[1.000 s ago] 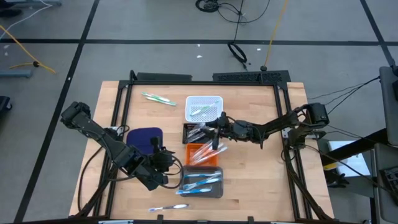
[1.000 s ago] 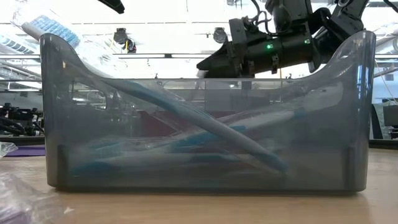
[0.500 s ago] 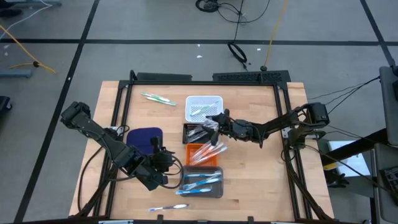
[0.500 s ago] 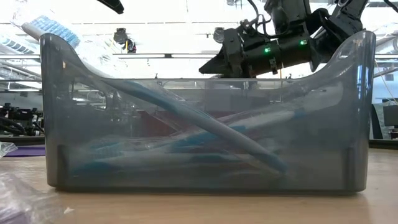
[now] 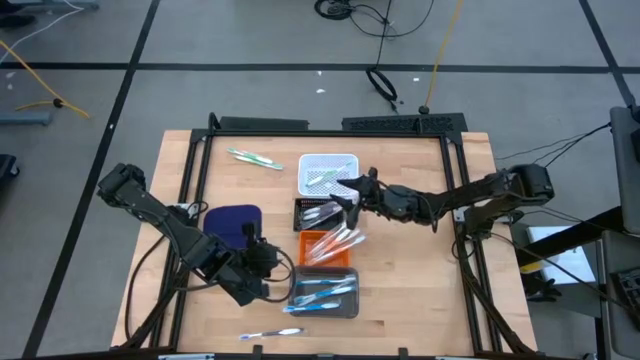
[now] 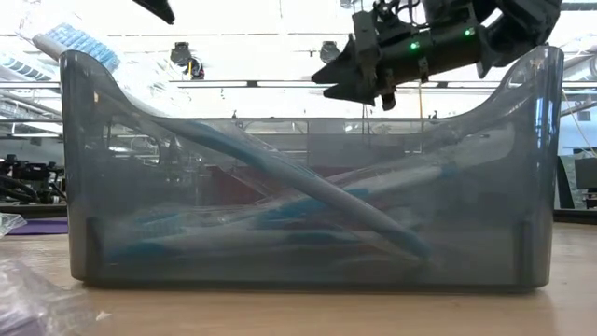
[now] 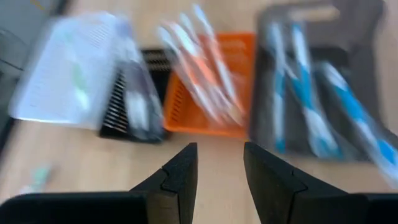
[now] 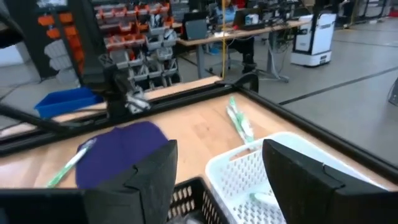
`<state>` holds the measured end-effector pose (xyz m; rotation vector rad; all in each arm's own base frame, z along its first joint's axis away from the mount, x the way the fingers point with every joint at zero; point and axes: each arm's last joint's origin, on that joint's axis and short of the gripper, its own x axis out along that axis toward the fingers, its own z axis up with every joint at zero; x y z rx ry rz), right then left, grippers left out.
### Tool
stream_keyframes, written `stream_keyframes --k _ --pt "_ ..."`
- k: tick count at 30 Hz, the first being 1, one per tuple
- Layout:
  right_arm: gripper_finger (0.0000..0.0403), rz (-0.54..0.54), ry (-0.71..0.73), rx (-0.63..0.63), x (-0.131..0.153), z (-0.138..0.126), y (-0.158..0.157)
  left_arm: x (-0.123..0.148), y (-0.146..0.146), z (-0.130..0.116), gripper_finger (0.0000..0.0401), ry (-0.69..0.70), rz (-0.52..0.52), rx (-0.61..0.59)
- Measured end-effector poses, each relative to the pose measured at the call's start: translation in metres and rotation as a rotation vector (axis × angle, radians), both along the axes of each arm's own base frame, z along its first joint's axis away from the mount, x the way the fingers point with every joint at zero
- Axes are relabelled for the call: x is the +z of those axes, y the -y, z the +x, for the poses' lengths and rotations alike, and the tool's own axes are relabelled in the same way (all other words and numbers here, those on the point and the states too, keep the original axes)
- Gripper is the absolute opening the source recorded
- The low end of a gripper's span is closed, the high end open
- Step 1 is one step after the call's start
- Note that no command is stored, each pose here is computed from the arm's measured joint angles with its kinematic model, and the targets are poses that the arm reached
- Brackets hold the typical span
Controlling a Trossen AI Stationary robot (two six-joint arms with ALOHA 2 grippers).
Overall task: Pick & Place Toothbrushes
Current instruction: Put the bottom green toothbrush into the white bin
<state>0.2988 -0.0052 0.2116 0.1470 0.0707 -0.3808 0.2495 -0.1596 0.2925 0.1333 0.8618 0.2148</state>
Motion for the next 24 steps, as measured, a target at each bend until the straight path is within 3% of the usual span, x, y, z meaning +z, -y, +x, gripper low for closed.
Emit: stream_keyframes --k 7,16,24 --pt "0.0228 -0.014 -0.019 0.061 0.001 -0.001 -0.017 -0.028 0.008 -0.014 0.0131 -0.203 -0.145 -0.113" --pt "0.0224 -0.022 -0.023 0.118 0.000 -0.003 -0.033 -0.079 0.010 -0.043 0.0131 -0.353 -0.106 -0.104" --pt "0.0221 -0.029 -0.025 0.144 0.000 -0.003 -0.041 -0.107 0.000 -0.056 0.0131 -0.407 -0.081 -0.037"
